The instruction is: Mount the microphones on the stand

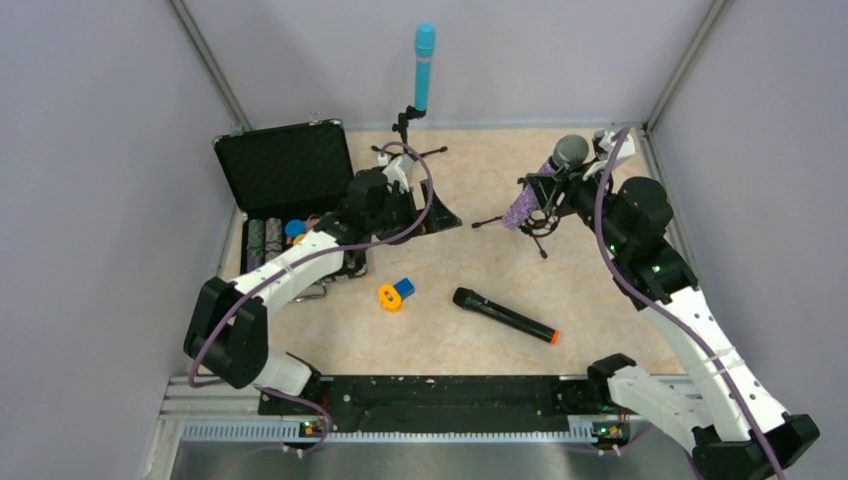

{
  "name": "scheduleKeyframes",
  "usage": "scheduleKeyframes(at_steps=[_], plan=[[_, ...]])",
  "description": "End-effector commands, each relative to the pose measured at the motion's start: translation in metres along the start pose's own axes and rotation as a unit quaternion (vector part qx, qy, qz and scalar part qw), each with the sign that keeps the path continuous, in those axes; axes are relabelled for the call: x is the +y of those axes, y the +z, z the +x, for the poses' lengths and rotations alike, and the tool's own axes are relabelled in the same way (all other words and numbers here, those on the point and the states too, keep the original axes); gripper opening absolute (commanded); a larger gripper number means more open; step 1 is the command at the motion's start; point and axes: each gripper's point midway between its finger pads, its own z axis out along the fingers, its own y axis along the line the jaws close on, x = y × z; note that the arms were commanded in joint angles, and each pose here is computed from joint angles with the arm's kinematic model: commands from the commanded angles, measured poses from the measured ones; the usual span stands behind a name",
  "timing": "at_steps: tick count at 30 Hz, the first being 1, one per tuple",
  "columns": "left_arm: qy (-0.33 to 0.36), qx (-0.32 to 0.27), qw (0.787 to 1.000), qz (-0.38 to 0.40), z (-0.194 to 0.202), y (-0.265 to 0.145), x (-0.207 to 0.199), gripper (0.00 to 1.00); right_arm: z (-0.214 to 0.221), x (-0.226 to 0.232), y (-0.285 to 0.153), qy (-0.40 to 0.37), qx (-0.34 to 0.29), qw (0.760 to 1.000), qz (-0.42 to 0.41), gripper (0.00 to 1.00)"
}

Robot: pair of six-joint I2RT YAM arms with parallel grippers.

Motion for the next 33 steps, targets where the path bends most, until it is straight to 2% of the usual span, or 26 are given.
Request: scheduleKeyframes(at_steps=[1, 6, 12, 17, 20, 24, 33], plan=[[0.045, 0.047, 0.996, -0.057, 0.009, 0.0, 0.014, 0.99, -0.043, -0.011, -0.016, -0.043, -0.059, 0.996, 0.048, 0.0], [0.09, 0.056, 0.987, -0.124, 0.013, 0.001, 0.032, 0.99, -0.044, -0.026, -0.021, -0.065, -0.056, 0.992, 0.087, 0.0], [0.169, 0.026, 0.966, -0.195, 0.004, -0.002, 0.037, 0.99, -0.047, -0.037, -0.025, -0.064, -0.073, 0.988, 0.118, 0.0], [0.23, -0.017, 0.939, -0.254, -0.003, -0.013, 0.036, 0.99, -0.048, -0.044, -0.023, -0.064, -0.087, 0.985, 0.134, 0.0], [0.257, -0.035, 0.932, -0.255, -0.003, -0.015, 0.028, 0.99, -0.05, -0.049, -0.022, -0.065, -0.098, 0.982, 0.147, 0.0], [0.261, -0.042, 0.933, -0.244, 0.0, -0.011, 0.022, 0.99, -0.05, -0.051, -0.018, -0.064, -0.106, 0.981, 0.15, 0.0], [0.264, -0.025, 0.93, -0.255, 0.011, -0.007, 0.031, 0.99, -0.022, -0.05, 0.004, -0.06, -0.063, 0.987, 0.132, 0.0]])
